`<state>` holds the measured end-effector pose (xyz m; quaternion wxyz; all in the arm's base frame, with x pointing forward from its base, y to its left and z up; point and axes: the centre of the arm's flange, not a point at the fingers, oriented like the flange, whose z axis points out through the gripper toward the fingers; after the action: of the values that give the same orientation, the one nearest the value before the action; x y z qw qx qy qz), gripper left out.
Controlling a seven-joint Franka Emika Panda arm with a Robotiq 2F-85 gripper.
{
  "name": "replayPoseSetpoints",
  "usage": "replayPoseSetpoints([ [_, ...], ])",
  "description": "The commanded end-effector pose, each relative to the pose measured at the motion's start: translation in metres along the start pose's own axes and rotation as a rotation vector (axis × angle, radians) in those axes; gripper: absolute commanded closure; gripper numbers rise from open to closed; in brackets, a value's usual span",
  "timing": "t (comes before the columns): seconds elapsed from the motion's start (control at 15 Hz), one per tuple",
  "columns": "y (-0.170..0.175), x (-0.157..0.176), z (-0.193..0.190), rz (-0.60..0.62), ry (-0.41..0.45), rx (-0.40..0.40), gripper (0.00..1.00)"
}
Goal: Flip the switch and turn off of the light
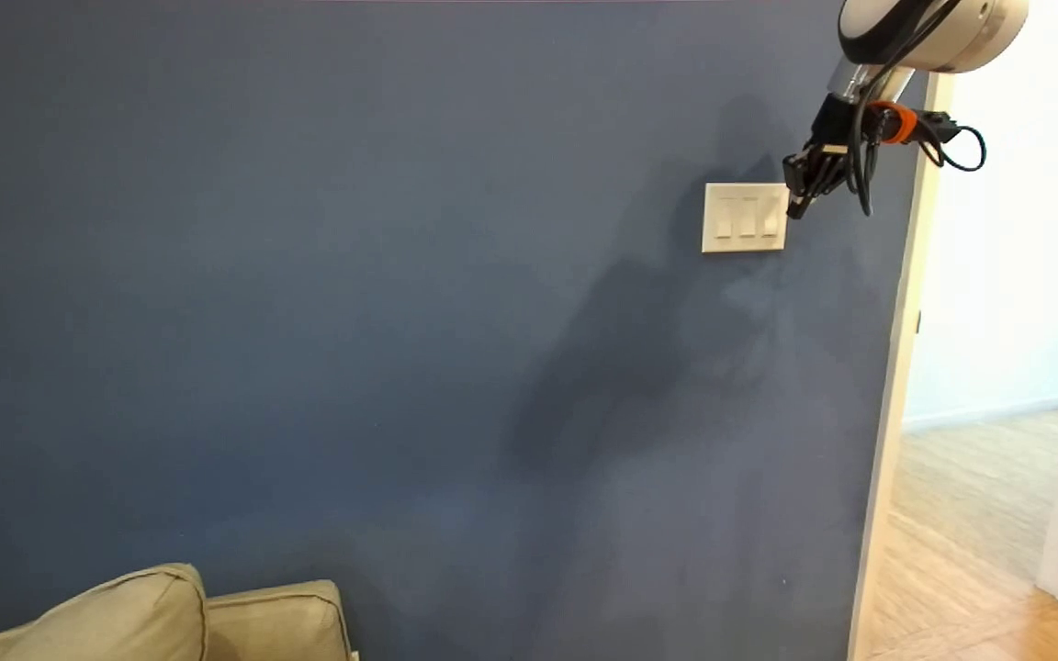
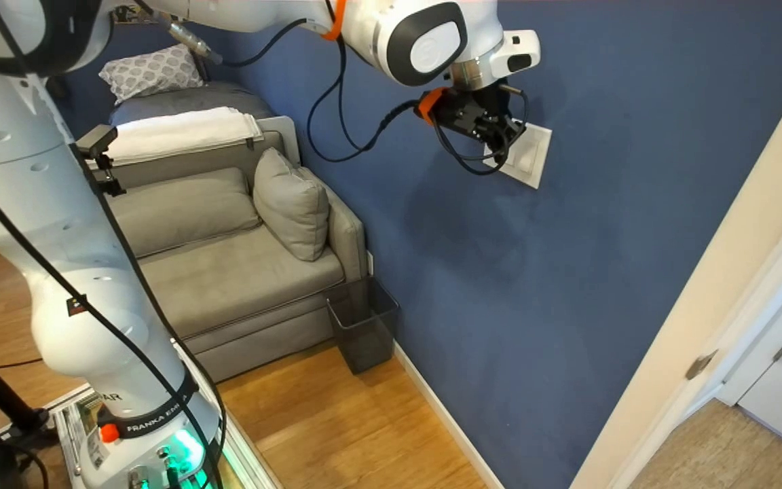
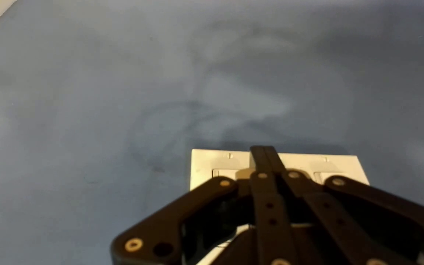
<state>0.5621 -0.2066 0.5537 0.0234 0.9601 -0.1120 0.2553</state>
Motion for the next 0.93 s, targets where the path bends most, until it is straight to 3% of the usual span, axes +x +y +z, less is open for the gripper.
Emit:
replayPoseSetpoints([
  [0.0,0.009,0.022,0.016,0.03,0.03,0.016,1.0],
  [0.87,0.021,0.039,0.051,0.076,0.059,0.028,1.0],
])
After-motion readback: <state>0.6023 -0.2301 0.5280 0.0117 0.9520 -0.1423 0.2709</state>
